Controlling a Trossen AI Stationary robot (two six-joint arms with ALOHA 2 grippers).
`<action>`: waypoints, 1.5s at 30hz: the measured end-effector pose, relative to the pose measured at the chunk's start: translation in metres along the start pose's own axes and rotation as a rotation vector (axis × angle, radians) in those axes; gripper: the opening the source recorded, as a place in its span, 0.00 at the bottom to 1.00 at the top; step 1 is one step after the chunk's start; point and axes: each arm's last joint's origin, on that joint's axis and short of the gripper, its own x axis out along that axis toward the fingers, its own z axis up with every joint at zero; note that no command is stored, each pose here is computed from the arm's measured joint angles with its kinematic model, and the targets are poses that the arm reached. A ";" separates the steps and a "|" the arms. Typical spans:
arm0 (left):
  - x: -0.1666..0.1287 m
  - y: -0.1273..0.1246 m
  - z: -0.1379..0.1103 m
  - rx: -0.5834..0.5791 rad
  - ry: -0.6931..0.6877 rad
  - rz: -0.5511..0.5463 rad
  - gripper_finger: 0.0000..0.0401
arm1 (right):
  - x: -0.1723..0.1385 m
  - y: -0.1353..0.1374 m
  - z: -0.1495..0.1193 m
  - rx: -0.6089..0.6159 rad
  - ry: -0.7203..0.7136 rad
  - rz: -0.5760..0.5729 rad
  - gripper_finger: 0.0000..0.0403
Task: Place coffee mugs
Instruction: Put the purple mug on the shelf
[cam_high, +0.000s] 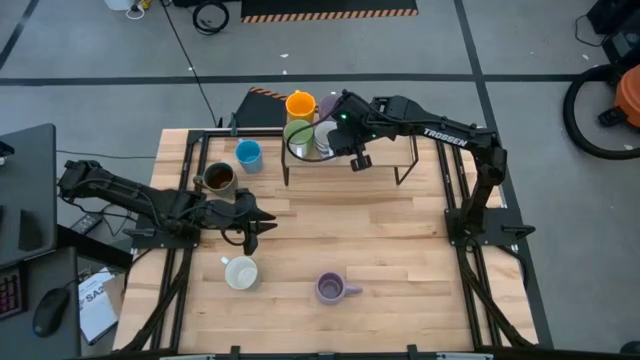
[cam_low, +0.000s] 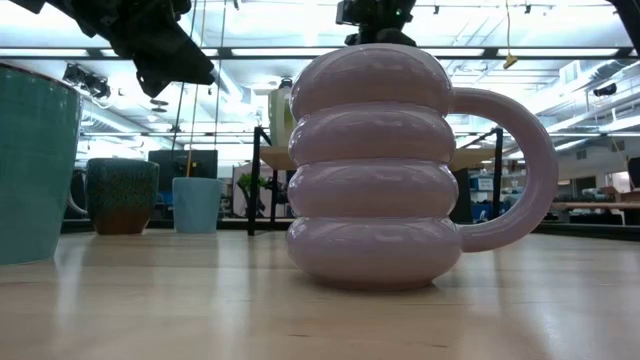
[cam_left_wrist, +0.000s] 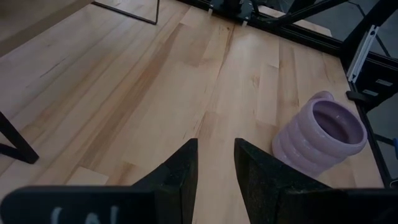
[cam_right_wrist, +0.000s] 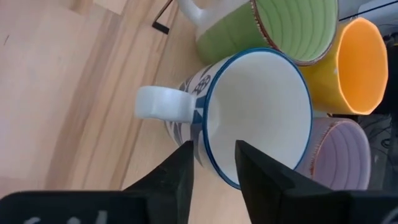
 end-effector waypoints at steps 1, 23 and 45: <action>0.000 0.000 0.000 0.000 0.000 0.000 0.27 | 0.000 0.000 0.000 0.006 0.000 0.000 0.32; 0.000 0.000 0.000 0.001 0.000 0.000 0.27 | -0.026 0.008 -0.001 0.069 0.029 -0.065 0.48; 0.000 0.000 0.002 0.266 -0.018 -0.004 0.27 | -0.066 0.078 0.040 0.302 -0.094 0.036 0.48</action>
